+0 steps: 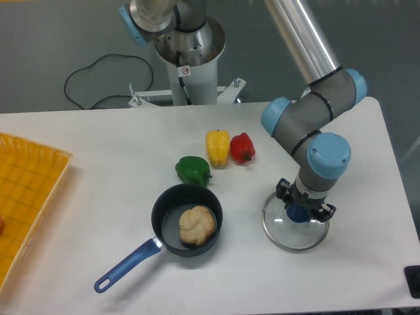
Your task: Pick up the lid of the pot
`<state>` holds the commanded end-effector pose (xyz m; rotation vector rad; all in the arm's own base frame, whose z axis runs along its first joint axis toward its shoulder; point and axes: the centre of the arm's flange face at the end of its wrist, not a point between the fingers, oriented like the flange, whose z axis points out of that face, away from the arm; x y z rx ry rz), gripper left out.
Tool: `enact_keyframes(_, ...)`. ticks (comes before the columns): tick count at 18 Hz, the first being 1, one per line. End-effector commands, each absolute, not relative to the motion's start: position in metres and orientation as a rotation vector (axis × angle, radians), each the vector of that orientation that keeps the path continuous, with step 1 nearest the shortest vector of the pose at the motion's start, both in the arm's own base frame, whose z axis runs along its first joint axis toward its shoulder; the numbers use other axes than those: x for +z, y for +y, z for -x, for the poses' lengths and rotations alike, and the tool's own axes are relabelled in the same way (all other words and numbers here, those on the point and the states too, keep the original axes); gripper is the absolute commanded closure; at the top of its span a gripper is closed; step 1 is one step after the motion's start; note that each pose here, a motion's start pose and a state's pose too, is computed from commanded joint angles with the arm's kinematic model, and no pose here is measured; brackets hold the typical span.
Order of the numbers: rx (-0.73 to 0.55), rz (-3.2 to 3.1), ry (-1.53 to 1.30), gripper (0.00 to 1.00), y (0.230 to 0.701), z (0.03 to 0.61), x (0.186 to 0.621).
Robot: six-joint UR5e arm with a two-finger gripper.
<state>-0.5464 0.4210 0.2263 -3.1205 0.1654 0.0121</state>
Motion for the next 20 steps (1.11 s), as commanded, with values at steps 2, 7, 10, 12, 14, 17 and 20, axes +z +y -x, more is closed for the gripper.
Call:
enact_keyframes(2, 0.027, 3.116, 0.165, 0.54, 0.42, 0.544, 0.239)
enact_keyframes(7, 0.004, 3.116, 0.168, 0.54, 0.413, 0.527, 0.284)
enact_keyframes(10, -0.011, 3.12, 0.168, 0.54, 0.407, 0.514, 0.314)
enact_keyframes(12, -0.021, 3.121, 0.165, 0.54, 0.403, 0.509, 0.325)
enact_keyframes(14, -0.011, 3.12, 0.165, 0.54, 0.402, 0.507, 0.331)
enact_keyframes(17, -0.014, 3.121, 0.161, 0.54, 0.399, 0.506, 0.336)
enact_keyframes(20, -0.014, 3.121, 0.158, 0.54, 0.399, 0.507, 0.336)
